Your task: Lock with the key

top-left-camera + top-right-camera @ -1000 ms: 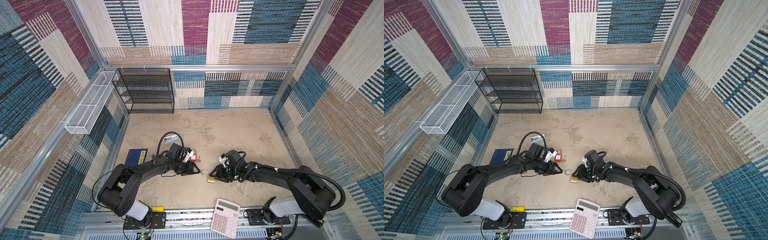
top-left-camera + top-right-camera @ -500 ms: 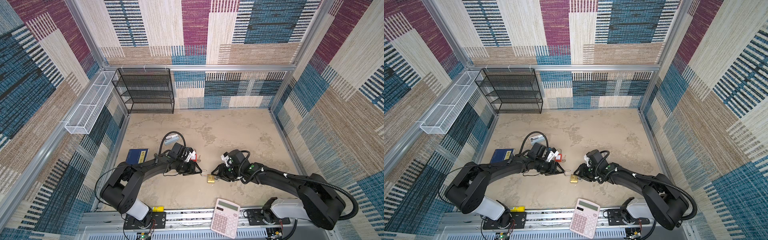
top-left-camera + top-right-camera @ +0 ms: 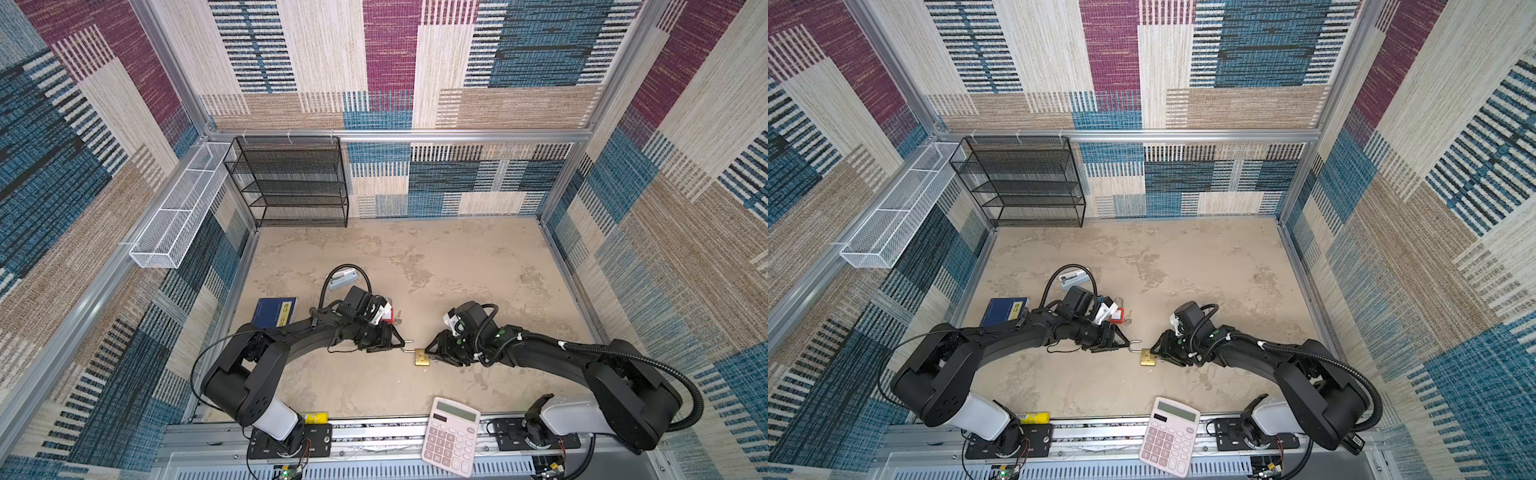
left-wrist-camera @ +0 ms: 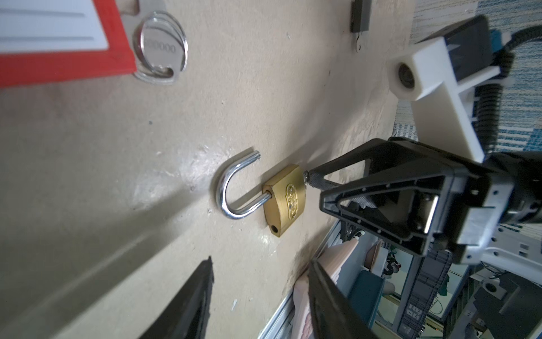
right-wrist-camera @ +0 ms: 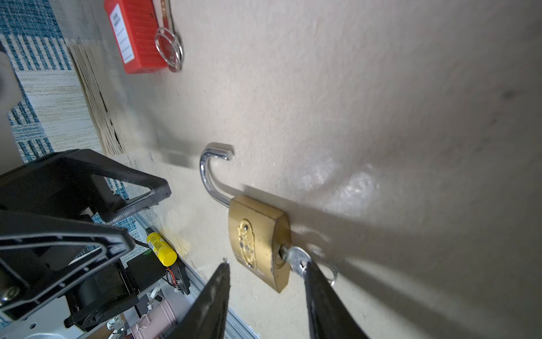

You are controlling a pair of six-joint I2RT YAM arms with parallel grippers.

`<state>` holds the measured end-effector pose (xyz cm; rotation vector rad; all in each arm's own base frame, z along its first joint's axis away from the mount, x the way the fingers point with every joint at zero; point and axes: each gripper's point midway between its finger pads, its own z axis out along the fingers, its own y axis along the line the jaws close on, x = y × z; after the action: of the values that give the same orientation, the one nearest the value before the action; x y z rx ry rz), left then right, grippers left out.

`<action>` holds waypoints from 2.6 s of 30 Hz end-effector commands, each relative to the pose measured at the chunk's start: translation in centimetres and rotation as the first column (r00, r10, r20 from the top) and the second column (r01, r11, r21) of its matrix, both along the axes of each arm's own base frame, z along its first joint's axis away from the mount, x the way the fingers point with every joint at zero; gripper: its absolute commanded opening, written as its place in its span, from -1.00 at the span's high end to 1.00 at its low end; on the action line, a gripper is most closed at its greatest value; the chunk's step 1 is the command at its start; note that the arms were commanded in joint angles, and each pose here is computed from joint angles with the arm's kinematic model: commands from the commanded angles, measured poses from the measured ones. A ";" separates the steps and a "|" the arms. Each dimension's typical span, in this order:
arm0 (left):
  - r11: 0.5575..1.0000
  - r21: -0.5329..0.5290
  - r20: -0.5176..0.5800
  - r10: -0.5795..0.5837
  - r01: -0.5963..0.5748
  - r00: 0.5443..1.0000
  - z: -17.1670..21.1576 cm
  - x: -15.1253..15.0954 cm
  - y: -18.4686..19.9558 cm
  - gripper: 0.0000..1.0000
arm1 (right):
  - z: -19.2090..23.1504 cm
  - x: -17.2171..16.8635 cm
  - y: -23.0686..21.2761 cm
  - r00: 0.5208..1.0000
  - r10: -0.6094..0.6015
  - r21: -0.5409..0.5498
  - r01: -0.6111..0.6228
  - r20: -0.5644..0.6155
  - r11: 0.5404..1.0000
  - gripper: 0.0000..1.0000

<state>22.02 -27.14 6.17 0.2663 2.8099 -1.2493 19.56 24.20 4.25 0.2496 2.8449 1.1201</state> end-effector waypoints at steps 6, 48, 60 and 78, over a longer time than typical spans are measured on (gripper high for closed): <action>1.000 -0.030 -0.021 0.009 -0.009 1.000 0.3 0.2 -0.7 -0.07 | -0.3 0.0 0.2 1.000 0.008 0.010 -0.008 -0.001 1.000 0.11; 1.000 0.029 -0.049 0.001 0.000 0.999 -0.5 0.8 -2.5 0.10 | -1.1 -0.3 0.2 1.000 0.017 0.007 -0.017 -0.020 1.000 0.15; 0.998 0.061 -0.057 -0.002 0.005 0.998 -1.0 1.1 -2.5 0.06 | -1.1 -0.2 0.3 1.000 0.020 0.002 -0.020 -0.022 1.000 0.17; 0.998 0.056 -0.071 -0.027 0.031 0.997 -1.5 1.9 -3.4 0.05 | -1.5 -0.5 0.0 0.999 0.018 -0.008 -0.019 -0.028 1.000 0.20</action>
<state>23.69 -30.35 4.42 0.2414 2.9297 -1.2016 19.40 24.75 3.42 0.2251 2.8575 1.1624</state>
